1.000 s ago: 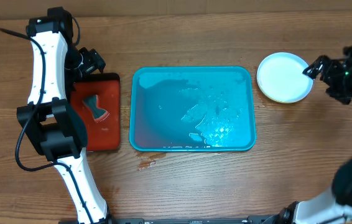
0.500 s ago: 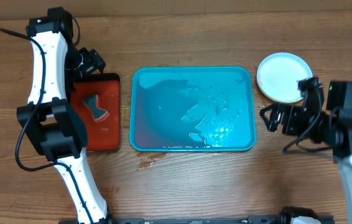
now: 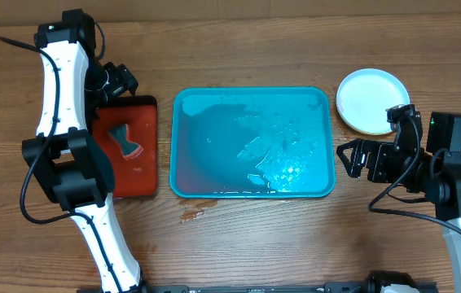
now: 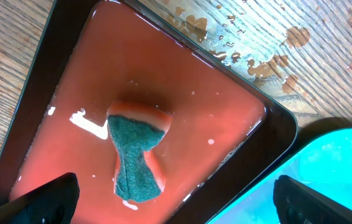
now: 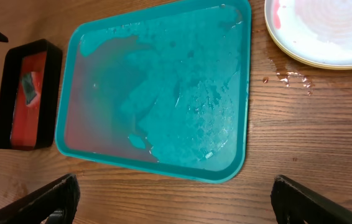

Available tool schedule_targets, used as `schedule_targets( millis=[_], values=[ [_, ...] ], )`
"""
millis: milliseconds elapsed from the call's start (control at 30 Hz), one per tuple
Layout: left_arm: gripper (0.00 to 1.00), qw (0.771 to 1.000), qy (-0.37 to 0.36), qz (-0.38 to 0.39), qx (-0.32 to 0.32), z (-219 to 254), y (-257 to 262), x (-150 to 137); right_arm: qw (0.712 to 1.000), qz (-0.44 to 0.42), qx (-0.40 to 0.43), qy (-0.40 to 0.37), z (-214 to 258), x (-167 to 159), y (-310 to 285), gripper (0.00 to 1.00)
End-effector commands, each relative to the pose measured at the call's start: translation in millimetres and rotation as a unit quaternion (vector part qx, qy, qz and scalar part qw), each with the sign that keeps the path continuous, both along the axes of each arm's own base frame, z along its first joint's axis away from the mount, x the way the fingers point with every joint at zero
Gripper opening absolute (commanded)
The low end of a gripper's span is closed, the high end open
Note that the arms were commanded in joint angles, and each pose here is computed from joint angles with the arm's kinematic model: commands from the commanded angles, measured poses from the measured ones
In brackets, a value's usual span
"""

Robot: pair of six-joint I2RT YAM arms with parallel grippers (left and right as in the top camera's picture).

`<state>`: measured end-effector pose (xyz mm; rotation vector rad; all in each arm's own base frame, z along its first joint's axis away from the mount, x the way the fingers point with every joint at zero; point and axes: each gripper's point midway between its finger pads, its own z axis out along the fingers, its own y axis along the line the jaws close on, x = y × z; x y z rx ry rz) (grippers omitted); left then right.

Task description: Clean dirty plates on tray and stack at the side

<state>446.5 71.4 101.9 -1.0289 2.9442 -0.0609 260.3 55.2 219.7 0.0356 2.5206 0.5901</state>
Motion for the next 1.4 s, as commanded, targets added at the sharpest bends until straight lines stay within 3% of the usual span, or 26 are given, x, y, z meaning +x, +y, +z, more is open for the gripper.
schedule_targets(
  millis=[0,300,500,800,1133,1367],
  values=[
    [1.0,1.0,-0.014,-0.005,-0.003,9,-2,2,1.0,0.009,0.0,-0.001,0,-2,3,1.0],
    [1.0,1.0,-0.017,-0.005,-0.002,10,-2,4,1.0,0.026,-0.01,-0.004,-24,-3,11,1.0],
    [1.0,1.0,-0.022,-0.005,-0.001,10,-2,6,0.986,0.057,0.001,-0.16,-29,3,27,1.0],
    [1.0,1.0,-0.022,-0.005,-0.001,10,-2,6,0.934,0.061,-0.007,-0.352,-24,-20,30,1.0],
    [1.0,1.0,-0.022,-0.005,-0.001,10,-2,6,0.876,-0.046,-0.011,-0.48,-17,-21,1,1.0],
    [1.0,1.0,-0.022,-0.005,-0.001,10,-2,6,0.866,-0.107,-0.004,-0.488,-24,-19,-16,1.0]
  ],
)
